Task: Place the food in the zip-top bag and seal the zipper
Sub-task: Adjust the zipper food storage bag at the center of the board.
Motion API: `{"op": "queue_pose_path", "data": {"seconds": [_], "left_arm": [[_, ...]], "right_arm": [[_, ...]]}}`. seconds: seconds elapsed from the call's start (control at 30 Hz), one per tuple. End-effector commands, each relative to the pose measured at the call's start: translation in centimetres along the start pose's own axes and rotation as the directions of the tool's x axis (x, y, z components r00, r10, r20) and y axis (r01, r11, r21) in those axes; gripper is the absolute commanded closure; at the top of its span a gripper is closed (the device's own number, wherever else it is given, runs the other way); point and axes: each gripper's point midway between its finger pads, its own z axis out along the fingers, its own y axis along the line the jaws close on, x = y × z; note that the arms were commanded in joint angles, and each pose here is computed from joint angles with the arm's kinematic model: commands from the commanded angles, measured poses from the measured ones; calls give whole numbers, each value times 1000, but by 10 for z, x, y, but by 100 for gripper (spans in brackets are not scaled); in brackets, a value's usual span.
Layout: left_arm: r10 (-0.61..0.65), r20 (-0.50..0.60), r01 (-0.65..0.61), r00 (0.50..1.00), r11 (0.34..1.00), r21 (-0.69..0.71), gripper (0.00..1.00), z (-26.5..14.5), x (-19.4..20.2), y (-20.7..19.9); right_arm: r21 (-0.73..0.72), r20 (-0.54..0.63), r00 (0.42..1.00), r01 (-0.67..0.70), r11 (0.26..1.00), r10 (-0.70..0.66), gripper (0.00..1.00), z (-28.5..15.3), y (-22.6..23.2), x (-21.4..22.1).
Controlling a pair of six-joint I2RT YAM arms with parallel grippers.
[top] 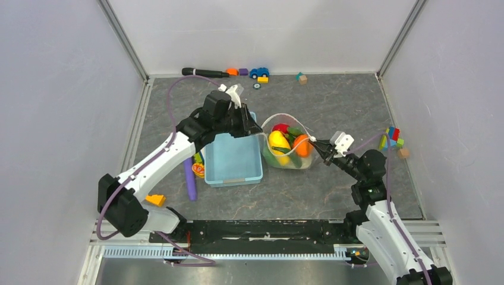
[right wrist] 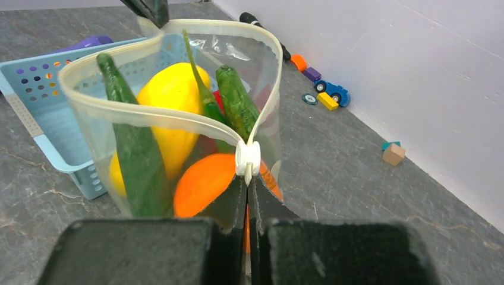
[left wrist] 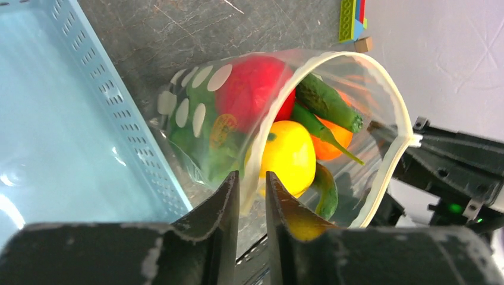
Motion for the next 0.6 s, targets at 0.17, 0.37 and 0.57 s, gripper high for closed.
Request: {"op": "queue_pose_path", "data": {"seconds": [0.17, 0.37, 0.57], "left_arm": [[307, 34, -308, 951, 935, 173, 3, -49, 3, -33], [482, 81, -469, 873, 781, 411, 0, -67, 6, -88], [665, 151, -645, 732, 604, 467, 0, -58, 20, -127]], "right_arm": [[-19, -33, 998, -45, 999, 45, 100, 7, -9, -20], [-125, -33, 992, -122, 985, 118, 100, 15, 0, -45], [-184, -55, 977, -212, 960, 205, 100, 17, 5, -70]]}}
